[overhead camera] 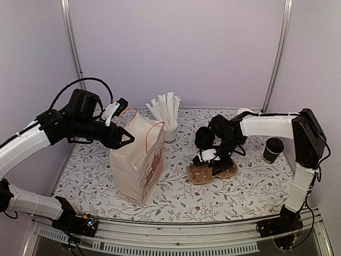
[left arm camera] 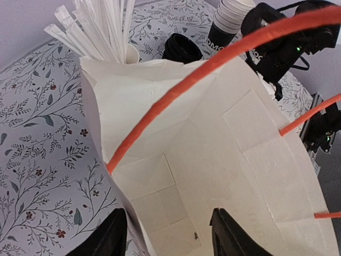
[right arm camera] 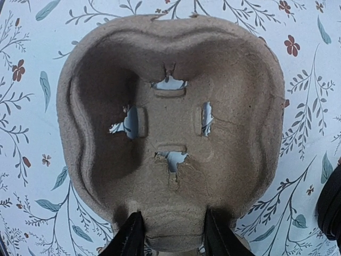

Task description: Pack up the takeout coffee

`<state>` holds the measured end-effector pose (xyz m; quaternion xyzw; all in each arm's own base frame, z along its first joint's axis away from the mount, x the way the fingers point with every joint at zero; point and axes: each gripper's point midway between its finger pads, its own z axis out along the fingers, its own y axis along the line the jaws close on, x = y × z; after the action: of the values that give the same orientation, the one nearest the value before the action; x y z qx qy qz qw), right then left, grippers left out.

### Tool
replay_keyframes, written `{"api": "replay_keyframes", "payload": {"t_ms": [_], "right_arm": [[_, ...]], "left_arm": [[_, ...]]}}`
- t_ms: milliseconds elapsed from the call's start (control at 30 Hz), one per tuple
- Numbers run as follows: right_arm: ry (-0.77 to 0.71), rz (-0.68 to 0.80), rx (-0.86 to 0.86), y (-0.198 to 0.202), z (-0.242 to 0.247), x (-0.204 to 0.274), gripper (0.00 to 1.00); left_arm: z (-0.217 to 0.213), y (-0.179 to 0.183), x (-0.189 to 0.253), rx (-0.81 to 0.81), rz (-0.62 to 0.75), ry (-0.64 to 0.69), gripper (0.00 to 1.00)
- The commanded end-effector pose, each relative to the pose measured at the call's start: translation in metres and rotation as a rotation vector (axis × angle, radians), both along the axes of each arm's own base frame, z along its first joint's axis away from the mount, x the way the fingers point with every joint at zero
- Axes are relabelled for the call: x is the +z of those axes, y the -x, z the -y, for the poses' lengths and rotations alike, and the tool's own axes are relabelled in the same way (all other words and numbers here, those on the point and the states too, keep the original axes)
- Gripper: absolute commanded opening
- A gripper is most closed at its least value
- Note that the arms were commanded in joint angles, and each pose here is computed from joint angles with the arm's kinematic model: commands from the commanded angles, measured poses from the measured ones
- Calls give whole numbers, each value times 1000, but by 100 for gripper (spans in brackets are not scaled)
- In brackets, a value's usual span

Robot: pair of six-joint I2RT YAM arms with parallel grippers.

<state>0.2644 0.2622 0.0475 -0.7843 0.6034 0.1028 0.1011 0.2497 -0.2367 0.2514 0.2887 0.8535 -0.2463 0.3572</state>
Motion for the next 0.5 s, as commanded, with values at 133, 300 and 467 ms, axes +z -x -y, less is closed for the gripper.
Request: {"api": "replay_keyframes", "payload": {"t_ms": [133,300,467], "right_arm": [[-30,-26,-36,9,-3,27,35],[-71,0,-50,15,-1,54,33],[-128,38,-53,20,-1,85,31]], "left_arm": [[0,2,33,-17,67,72,59],[0,7,53,-25,91,121,68],[-3,14,67,-23,105,156,72]]}}
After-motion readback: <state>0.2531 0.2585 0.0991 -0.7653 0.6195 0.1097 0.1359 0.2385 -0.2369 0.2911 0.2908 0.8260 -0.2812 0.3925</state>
